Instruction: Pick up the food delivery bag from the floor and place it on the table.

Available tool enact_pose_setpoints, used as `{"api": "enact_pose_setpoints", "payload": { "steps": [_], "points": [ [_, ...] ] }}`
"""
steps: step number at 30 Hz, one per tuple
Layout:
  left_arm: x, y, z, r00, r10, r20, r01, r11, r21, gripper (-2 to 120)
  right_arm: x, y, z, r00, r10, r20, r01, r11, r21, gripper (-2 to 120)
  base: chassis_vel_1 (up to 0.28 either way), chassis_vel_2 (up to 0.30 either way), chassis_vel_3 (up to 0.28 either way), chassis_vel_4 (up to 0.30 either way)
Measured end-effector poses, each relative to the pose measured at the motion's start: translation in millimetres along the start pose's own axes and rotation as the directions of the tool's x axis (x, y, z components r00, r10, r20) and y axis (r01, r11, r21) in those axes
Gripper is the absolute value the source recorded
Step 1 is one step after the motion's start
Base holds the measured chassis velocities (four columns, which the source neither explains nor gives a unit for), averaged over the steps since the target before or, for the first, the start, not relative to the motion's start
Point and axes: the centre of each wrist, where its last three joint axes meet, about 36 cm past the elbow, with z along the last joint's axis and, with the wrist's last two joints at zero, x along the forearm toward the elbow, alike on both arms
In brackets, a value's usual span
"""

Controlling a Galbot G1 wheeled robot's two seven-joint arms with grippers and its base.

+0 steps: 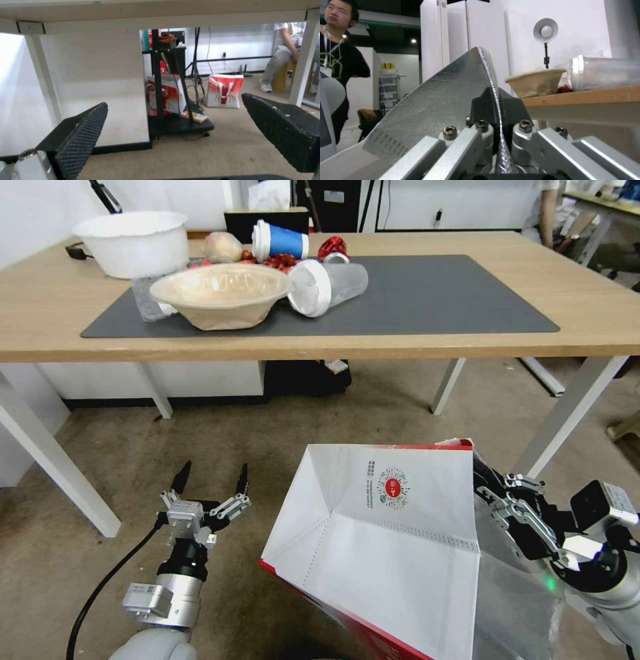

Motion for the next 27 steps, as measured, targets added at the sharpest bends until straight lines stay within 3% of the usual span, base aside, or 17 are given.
{"api": "enact_pose_setpoints", "payload": {
  "steps": [12,27],
  "points": [
    [4.1,0.2,-15.7,1.000,-0.015,-0.002,0.015,1.000,-0.018,100,-1.6,1.6,-1.4,1.000,-0.007,-0.001,0.007,1.000,0.002,0,0.000,0.000,0.000,0.000],
    [4.5,-1.2,-16.8,1.000,-0.012,-0.004,0.012,1.000,-0.018,100,-1.1,2.8,-3.7,1.000,-0.018,-0.004,0.018,1.000,0.005,0,0.000,0.000,0.000,0.000]
  ]
}}
